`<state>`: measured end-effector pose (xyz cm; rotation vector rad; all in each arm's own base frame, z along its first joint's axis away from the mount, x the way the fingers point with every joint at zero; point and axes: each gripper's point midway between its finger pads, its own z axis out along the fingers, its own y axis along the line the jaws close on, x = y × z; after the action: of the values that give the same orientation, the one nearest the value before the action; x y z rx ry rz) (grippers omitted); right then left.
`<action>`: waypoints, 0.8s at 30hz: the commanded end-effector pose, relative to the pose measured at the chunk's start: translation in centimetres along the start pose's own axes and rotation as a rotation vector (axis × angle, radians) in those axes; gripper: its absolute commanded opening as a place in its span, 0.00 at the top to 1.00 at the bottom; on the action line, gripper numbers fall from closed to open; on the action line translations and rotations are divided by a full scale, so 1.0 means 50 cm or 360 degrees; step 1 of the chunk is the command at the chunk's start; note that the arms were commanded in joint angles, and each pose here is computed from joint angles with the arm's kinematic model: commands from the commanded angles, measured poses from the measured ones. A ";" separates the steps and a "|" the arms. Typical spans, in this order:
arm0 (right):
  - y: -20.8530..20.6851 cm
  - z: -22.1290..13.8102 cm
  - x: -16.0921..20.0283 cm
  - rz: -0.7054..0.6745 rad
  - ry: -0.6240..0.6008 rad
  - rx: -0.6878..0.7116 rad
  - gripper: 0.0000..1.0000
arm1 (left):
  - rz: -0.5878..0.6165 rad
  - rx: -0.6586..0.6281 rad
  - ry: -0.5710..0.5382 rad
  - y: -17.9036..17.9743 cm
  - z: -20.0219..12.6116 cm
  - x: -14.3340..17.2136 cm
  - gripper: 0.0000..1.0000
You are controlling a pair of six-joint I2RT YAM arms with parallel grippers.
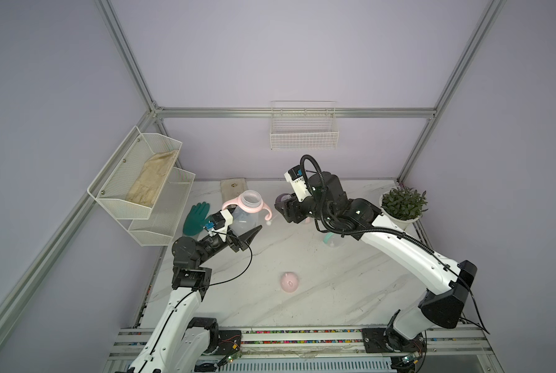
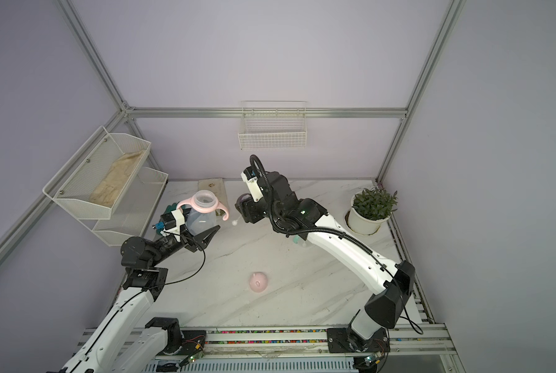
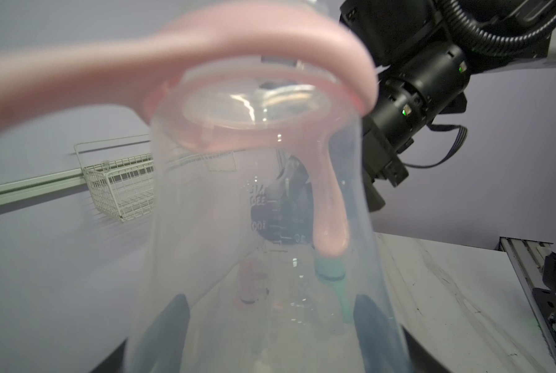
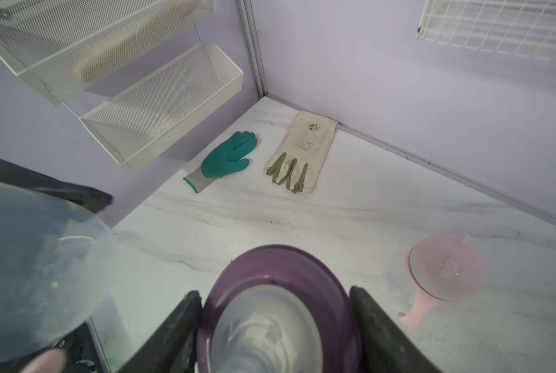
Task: Assemble the baby bottles
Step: Close the nipple on the baby bottle.
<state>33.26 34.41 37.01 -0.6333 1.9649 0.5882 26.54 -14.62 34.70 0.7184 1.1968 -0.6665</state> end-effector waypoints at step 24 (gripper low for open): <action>0.060 -0.087 -0.147 -0.0056 -0.0205 -0.0199 0.56 | -0.0111 0.0239 0.0262 -0.029 0.055 0.179 1.00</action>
<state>32.19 35.10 44.79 -0.6737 1.8360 0.6805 29.25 -18.05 25.44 0.8345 1.3941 -0.7920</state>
